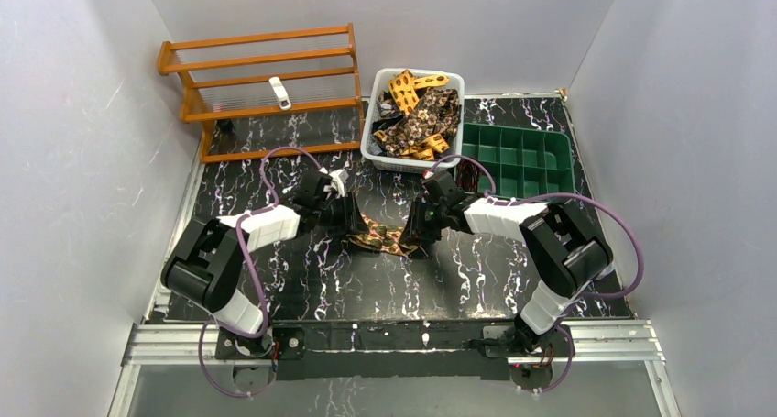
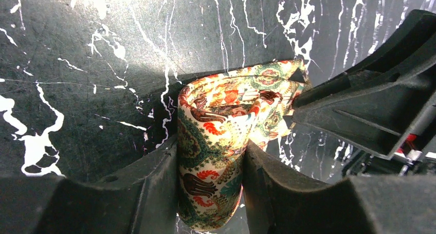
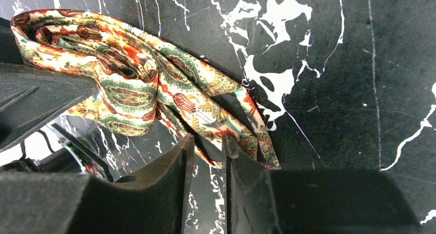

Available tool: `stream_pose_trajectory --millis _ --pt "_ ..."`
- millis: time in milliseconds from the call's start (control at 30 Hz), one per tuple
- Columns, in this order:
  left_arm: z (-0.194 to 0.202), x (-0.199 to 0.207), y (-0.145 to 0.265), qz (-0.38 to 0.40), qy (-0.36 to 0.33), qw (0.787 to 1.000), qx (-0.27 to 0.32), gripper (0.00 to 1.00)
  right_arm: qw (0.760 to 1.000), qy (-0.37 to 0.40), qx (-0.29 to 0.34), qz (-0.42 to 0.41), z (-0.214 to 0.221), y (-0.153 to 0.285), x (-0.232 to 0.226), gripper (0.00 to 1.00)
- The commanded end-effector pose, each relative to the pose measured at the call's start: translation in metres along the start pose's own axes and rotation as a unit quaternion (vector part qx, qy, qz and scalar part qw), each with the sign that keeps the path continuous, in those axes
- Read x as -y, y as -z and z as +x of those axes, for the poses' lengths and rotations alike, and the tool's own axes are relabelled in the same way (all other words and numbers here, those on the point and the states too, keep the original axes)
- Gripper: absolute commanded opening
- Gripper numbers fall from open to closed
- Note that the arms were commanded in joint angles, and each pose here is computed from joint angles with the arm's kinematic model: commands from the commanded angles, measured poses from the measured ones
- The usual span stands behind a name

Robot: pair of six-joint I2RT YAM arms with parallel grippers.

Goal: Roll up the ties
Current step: Roll the tie at the center of the board.

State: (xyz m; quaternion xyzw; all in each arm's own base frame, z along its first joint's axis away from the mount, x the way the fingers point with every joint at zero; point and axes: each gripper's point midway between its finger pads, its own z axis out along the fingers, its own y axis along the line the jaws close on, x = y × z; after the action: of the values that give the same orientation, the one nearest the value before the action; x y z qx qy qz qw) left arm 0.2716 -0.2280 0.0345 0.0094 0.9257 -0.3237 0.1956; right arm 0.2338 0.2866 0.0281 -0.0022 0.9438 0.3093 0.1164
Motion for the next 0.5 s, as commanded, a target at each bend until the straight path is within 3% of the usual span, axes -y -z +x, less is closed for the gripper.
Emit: stream_pose_trajectory --millis 0,467 --pt "-0.005 -0.006 0.009 -0.071 -0.043 0.996 0.011 0.40 0.999 -0.013 -0.035 0.014 0.022 0.000 0.014 0.35" --pt "-0.020 0.009 0.031 -0.192 -0.163 0.966 0.049 0.37 0.995 -0.025 -0.038 -0.093 0.024 0.008 -0.026 0.37"
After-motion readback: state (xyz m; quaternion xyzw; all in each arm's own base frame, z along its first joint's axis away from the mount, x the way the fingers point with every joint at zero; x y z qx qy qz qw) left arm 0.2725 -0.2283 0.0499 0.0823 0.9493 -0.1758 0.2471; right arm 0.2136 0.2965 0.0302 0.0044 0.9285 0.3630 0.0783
